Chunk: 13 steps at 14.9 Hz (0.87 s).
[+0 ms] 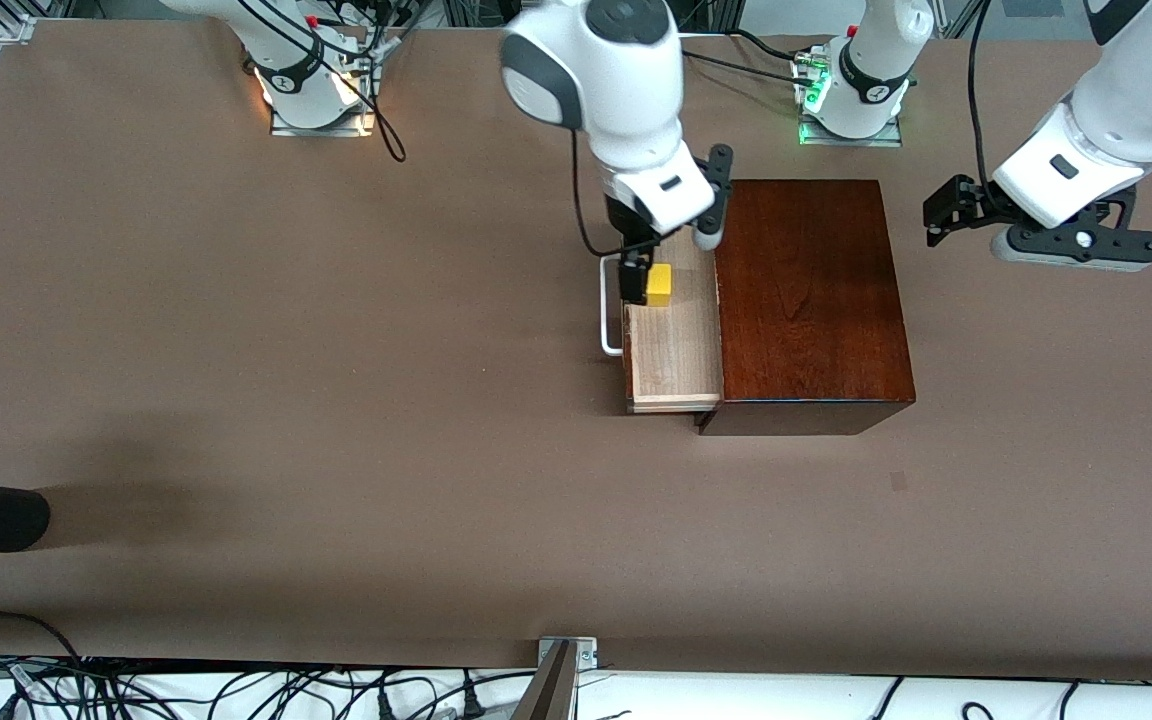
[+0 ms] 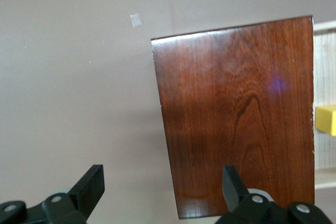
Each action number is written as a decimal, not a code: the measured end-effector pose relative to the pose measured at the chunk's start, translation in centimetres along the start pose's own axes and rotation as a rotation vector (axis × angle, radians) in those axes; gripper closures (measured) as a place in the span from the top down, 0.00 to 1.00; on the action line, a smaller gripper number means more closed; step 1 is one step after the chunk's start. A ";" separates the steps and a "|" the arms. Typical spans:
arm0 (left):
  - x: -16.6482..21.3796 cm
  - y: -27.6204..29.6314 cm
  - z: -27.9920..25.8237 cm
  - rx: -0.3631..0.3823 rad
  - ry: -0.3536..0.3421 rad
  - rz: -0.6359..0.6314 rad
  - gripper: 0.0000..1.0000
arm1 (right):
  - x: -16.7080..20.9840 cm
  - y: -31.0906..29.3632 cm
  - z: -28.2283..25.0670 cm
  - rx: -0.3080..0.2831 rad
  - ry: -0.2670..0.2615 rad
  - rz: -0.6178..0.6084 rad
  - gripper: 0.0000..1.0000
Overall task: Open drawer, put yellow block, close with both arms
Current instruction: 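Withdraw the right gripper from the drawer toward its rest pose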
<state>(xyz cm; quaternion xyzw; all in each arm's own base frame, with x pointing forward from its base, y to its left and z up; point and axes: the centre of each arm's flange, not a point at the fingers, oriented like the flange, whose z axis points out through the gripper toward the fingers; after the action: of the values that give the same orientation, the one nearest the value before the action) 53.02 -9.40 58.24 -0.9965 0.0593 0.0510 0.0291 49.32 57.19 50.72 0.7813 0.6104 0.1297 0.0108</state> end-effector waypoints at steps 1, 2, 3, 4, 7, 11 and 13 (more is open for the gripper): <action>-0.2 0.5 0.1 0.002 -0.015 0.022 1.00 | -1.3 2.0 -3.0 -0.017 0.012 0.038 1.00; -0.4 0.9 0.2 0.000 -0.032 0.061 1.00 | -2.9 4.2 -5.5 -0.038 0.017 0.078 1.00; -0.6 1.1 0.3 -0.012 -0.044 0.117 1.00 | -4.8 6.6 -7.5 -0.060 0.016 0.120 1.00; -0.7 1.3 0.4 -0.025 -0.050 0.184 1.00 | -7.0 9.3 -9.1 -0.084 0.015 0.168 1.00; -0.9 3.1 0.6 -0.040 -0.066 0.366 1.00 | -14.7 17.4 -12.9 -0.148 0.003 0.322 1.00; -0.9 9.4 2.4 -0.126 -0.103 0.565 1.00 | -26.4 24.0 -14.5 -0.070 -0.145 0.522 1.00; -0.7 13.0 4.3 -0.155 -0.139 0.667 1.00 | -30.6 25.4 -15.7 -0.037 -0.160 0.595 1.00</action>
<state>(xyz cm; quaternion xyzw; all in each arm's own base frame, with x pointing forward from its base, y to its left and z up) 50.29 -21.96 53.40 -0.9157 0.3754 0.1296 -0.0609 63.36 19.22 64.57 0.9331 0.3497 0.0764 0.0348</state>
